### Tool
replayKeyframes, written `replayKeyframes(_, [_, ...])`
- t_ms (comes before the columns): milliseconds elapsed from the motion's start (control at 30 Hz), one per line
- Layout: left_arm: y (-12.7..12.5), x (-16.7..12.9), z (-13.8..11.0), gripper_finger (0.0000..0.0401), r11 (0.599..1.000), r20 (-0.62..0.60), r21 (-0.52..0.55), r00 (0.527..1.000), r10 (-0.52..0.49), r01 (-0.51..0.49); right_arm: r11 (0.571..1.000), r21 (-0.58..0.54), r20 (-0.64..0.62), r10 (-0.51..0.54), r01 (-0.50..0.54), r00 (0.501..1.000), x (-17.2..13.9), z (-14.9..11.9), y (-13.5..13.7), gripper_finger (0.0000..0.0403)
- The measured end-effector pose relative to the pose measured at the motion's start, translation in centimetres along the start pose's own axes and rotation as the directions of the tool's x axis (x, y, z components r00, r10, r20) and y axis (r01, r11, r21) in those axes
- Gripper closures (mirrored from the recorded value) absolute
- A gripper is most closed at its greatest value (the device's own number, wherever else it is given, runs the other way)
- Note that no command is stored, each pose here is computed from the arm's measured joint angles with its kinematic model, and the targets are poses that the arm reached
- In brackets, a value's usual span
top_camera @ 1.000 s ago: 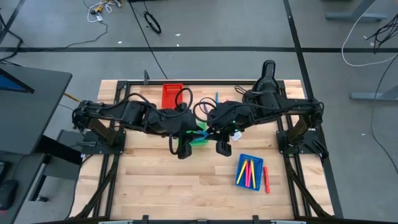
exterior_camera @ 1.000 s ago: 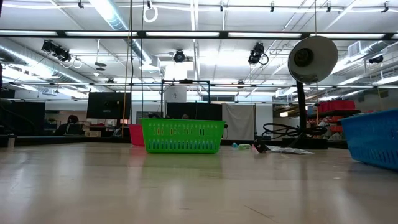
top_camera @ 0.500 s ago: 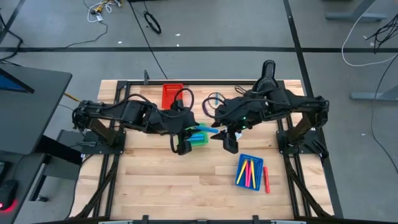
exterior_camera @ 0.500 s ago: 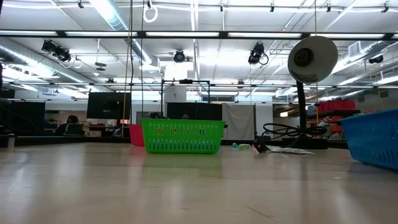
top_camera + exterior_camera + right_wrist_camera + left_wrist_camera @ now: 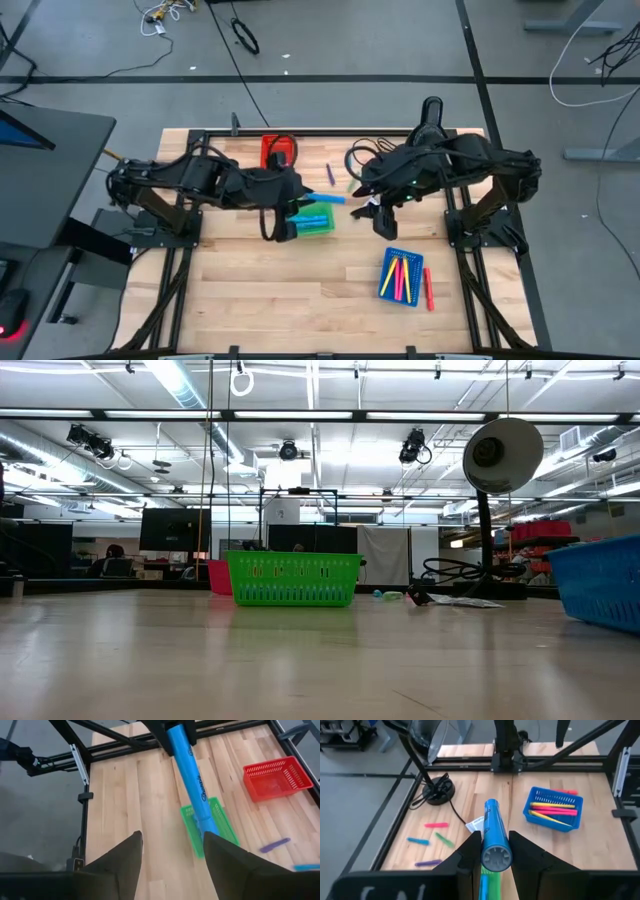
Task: Pick & Place Markers
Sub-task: Put the blue highlighter pen into the green bin
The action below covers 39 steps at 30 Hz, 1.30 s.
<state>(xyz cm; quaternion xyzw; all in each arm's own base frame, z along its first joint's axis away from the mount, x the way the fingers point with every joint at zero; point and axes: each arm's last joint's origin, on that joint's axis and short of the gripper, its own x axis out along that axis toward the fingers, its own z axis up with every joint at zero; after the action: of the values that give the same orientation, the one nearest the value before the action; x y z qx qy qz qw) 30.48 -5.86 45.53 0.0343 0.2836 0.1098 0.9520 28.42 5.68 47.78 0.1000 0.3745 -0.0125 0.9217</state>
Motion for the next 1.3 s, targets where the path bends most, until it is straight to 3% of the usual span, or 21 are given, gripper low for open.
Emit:
replayKeyframes(333, [1.8, 0.7, -3.5, 0.0318, 0.998, 0.109, -0.061, 0.994, -0.019, 0.026, 1.0, 0.011, 0.006, 0.003, -0.003, 1.0, -0.8, -0.2, -0.1, 0.0195])
replayKeyframes(833, [3.2, 3.9, -12.3, 0.0318, 0.987, 0.292, -0.132, 0.955, -0.05, 0.092, 0.999, 0.027, 0.049, 0.035, -0.036, 0.998, -1.9, -0.3, 0.3, 0.0195])
replayKeyframes(1300, [3.1, 6.7, -20.1, 0.0318, 0.989, 0.375, -0.124, 0.927, -0.027, 0.079, 0.999, 0.029, 0.055, 0.039, -0.04, 0.998, -2.0, -0.2, 0.3, 0.0195])
